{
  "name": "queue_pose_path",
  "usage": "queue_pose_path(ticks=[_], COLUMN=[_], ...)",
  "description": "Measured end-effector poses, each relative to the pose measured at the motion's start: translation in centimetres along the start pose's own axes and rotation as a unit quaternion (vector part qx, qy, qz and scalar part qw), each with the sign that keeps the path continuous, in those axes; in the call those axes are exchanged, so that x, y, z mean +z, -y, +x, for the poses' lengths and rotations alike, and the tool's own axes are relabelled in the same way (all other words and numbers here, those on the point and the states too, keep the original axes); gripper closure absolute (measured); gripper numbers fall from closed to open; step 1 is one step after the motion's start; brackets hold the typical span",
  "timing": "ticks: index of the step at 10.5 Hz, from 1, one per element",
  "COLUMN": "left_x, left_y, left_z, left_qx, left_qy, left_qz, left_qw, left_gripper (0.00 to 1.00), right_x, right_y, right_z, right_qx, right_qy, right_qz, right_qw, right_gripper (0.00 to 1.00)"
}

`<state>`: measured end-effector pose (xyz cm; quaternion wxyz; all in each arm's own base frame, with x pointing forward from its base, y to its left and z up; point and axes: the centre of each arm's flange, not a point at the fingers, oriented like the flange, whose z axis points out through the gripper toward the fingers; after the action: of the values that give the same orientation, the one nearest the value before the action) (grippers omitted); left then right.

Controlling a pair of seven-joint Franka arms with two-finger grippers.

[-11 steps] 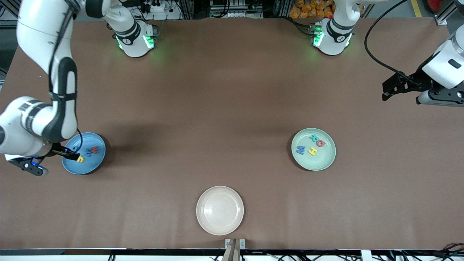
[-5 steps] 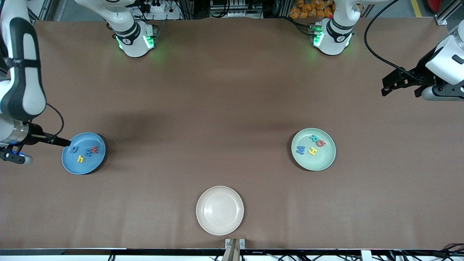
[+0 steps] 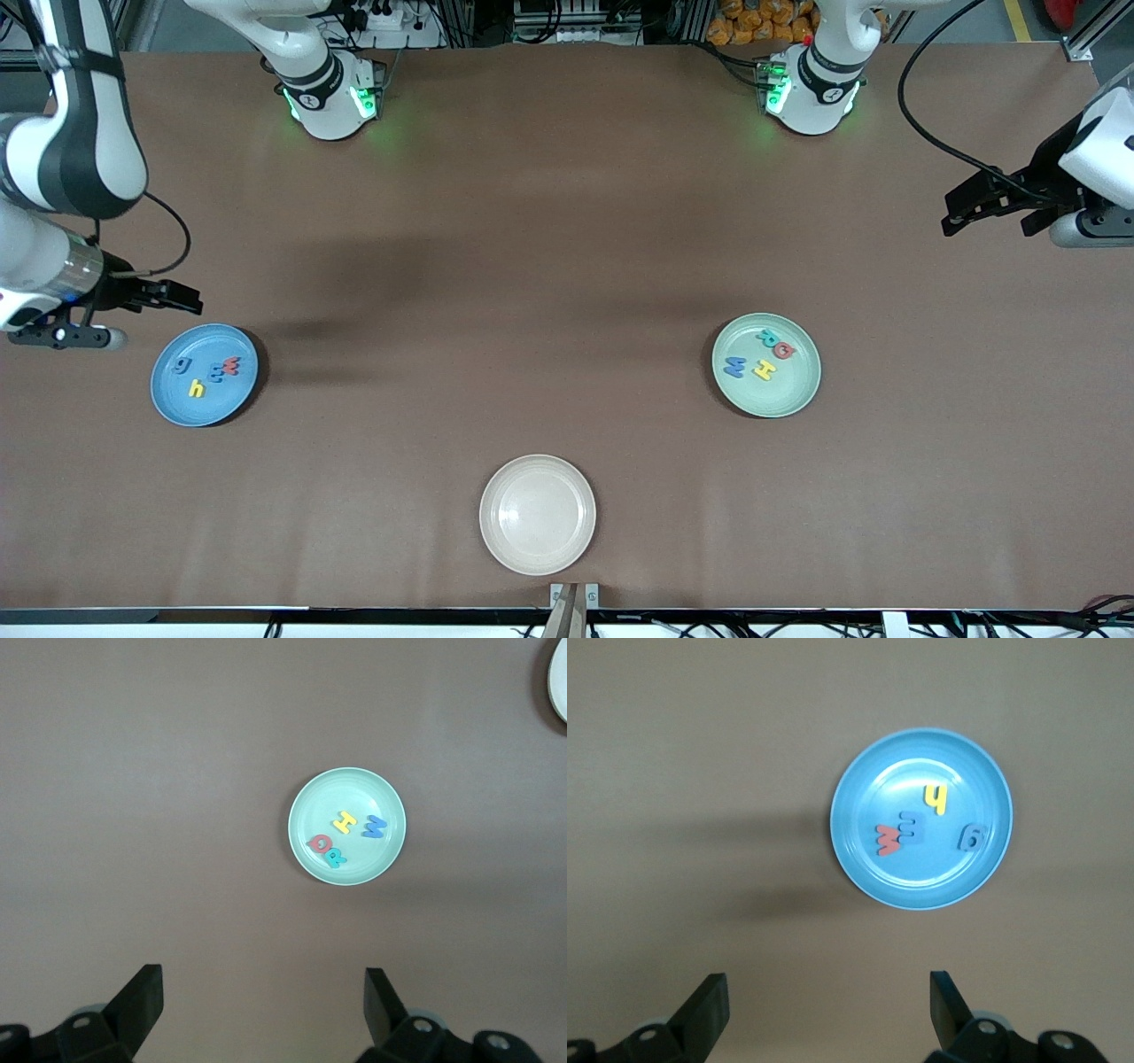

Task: Sort upper and lower case letters into plates

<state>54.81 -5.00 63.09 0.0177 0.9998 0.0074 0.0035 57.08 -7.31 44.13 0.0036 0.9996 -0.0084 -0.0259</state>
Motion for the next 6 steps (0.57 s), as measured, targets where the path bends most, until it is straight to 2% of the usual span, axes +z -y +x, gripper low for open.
queue_pose_path(ticks=[2, 6], left_x=[0.0, 0.0], left_y=[0.0, 0.1], left_z=[0.0, 0.0], left_qx=[0.000, 0.003], left_qy=[0.000, 0.000], left_qz=[0.000, 0.000], left_qw=[1.000, 1.000], left_gripper=[0.00, 0.00], right_x=[-4.2, -13.8], right_y=[-1.6, -1.7], right_z=[-0.2, -0.7], right_qx=[-0.009, -0.037], right_qy=[-0.018, -0.026], right_qz=[-0.001, 0.001], right_qw=[1.000, 0.999], right_gripper=[0.00, 0.00])
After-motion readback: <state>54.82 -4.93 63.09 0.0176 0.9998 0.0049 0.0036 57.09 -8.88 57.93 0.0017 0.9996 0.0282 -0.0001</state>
